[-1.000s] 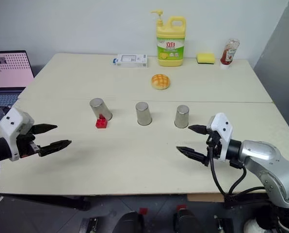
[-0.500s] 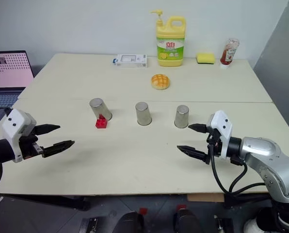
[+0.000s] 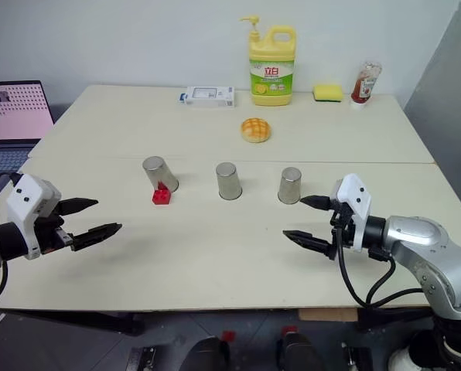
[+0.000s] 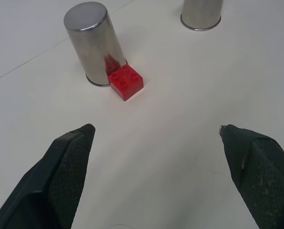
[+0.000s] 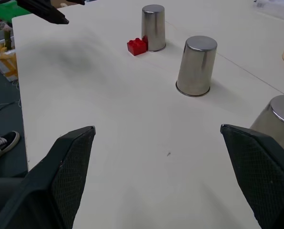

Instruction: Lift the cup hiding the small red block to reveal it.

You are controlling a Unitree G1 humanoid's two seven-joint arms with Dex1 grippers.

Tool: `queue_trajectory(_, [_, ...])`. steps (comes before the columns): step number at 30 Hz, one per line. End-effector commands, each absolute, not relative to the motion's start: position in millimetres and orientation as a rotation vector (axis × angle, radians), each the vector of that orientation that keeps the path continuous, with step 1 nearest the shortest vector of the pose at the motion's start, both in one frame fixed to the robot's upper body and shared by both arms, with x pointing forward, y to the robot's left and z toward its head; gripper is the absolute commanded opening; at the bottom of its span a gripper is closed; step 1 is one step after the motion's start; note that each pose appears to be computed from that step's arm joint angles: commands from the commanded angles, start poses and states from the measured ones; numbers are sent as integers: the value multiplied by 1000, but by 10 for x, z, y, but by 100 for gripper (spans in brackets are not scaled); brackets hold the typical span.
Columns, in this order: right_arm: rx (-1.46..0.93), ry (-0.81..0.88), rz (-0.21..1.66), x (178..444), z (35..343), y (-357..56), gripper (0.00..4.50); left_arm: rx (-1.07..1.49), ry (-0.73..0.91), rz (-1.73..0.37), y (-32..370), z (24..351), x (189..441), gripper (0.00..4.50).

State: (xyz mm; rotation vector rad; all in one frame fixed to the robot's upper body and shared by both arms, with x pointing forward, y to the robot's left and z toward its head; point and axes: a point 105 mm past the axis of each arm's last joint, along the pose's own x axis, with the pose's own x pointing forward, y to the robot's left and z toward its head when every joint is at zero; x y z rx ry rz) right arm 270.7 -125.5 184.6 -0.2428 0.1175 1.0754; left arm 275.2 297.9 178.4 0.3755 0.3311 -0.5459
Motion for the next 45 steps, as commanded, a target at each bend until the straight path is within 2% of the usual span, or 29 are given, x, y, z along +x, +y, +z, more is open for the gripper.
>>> queue_trajectory(1, [-258, 100, 1094, 2673, 1927, -1272, 450, 401, 284, -544, 2940, 1910, 2748, 446])
queue_trajectory(45, [-275, 95, 1105, 2665, 1890, -1223, 450, 411, 308, -562, 2926, 1906, 2737, 446])
